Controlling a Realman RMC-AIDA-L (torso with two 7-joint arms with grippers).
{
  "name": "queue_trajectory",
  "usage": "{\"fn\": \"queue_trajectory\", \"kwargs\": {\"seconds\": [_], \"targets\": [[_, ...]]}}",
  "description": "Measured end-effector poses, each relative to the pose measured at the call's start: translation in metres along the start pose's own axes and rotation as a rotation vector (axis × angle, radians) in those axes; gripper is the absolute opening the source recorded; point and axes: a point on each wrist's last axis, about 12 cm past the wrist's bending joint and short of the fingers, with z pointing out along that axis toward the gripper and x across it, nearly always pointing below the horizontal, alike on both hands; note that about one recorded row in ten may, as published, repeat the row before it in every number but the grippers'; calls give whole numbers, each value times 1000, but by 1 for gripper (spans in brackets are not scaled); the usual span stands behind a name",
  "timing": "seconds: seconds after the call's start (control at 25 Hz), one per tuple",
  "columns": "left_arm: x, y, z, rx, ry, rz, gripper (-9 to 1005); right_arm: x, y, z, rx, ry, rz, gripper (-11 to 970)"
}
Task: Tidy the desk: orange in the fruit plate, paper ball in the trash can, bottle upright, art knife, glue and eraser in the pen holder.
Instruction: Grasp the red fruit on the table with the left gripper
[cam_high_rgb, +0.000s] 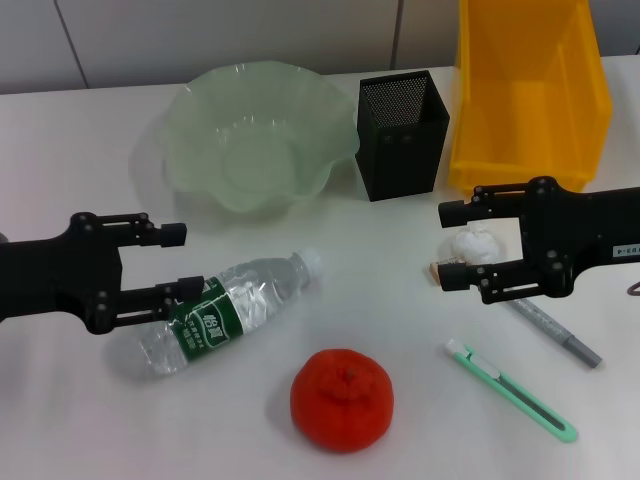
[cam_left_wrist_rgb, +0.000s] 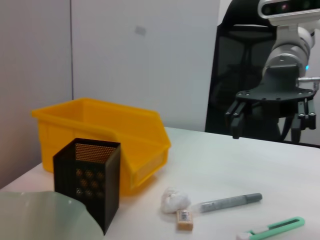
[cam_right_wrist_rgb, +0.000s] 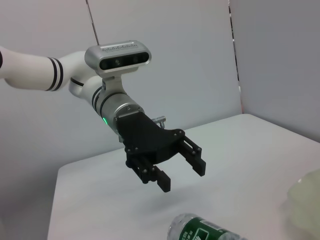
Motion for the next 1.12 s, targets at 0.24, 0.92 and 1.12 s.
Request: {"fn": "queue_trajectory", "kwargs": {"seconds": [0.24,0.92,1.12], "targets": [[0,-3,10,36,-38,-4,632,4,1,0,-1,-1,14,757],[-3,-5,18,68,-57,55,634,6,6,-1,-33,10,12,758],[1,-7,15,59,-59,45,634,6,5,0,-28,6,15,758]]}}
